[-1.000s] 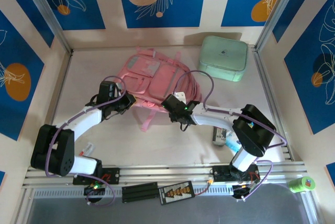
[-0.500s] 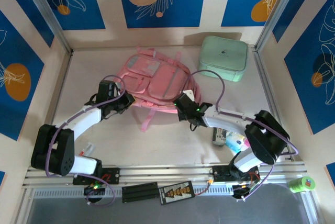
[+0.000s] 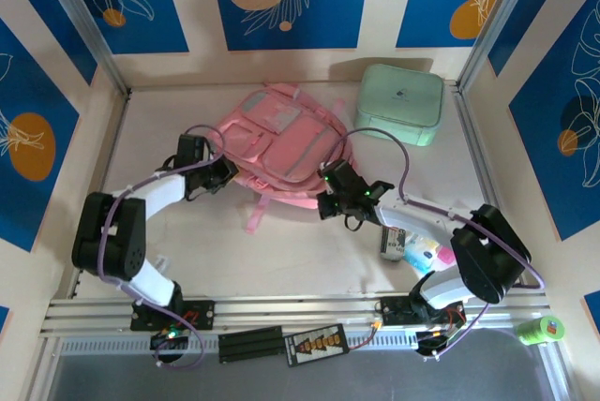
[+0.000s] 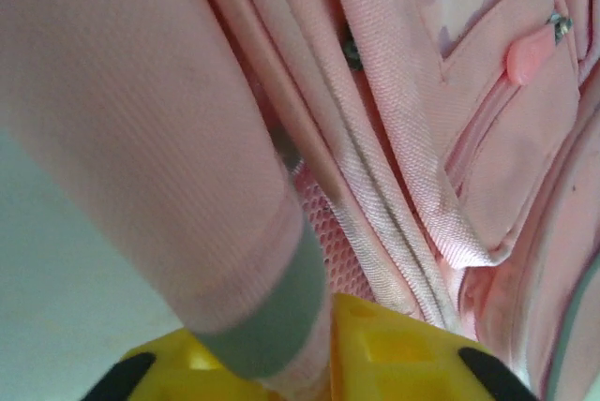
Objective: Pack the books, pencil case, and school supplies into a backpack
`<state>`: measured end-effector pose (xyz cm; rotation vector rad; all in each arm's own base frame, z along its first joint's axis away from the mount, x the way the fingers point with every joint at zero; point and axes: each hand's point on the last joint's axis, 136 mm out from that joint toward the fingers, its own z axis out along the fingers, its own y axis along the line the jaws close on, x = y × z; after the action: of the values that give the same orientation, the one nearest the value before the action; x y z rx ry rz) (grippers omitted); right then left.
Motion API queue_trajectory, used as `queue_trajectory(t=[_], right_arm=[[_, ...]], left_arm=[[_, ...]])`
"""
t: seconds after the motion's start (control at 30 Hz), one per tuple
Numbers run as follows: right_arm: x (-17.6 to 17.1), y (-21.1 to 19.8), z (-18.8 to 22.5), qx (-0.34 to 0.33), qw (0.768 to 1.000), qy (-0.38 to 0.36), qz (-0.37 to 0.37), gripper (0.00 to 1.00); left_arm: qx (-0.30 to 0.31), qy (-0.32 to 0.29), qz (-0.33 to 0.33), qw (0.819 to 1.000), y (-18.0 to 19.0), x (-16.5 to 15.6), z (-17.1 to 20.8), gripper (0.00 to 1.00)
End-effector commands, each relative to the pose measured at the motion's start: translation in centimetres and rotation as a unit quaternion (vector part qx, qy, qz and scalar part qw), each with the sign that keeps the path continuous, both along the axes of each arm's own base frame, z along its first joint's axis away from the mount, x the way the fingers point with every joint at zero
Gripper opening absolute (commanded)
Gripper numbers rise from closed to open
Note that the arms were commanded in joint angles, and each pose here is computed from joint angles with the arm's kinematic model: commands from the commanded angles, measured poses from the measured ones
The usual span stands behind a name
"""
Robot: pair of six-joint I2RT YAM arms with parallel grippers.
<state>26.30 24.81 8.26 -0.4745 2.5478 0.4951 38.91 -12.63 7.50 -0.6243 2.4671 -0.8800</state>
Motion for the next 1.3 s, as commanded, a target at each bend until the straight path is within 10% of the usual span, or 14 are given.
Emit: queue_trajectory(t=[0.0, 0.43, 0.8, 1.27], right_arm=[[-1.8, 6.0, 3.3, 0.115, 0.988, 0.022, 0.103, 0.00], [-0.3, 15.2, 4.0, 0.142, 0.982, 0.033, 0.120, 0.00], [-1.1, 17.3, 3.4, 0.135, 0.980, 0.059, 0.137, 0.00], [-2.7, 17.5, 2.1, 0.111, 0.981, 0.080, 0.140, 0.00]], left_arm=[[0.022, -0.050, -0.012, 0.998, 1.0, 2.4, 1.2, 0.30], [0.048, -0.032, 0.074, 0.996, 5.9, -4.3, 1.2, 0.71], [-0.146, -0.046, 0.055, 0.987, -0.6, -6.9, 4.1, 0.73], [-0.153, -0.013, 0.057, 0.986, -3.0, -7.2, 1.2, 0.64]])
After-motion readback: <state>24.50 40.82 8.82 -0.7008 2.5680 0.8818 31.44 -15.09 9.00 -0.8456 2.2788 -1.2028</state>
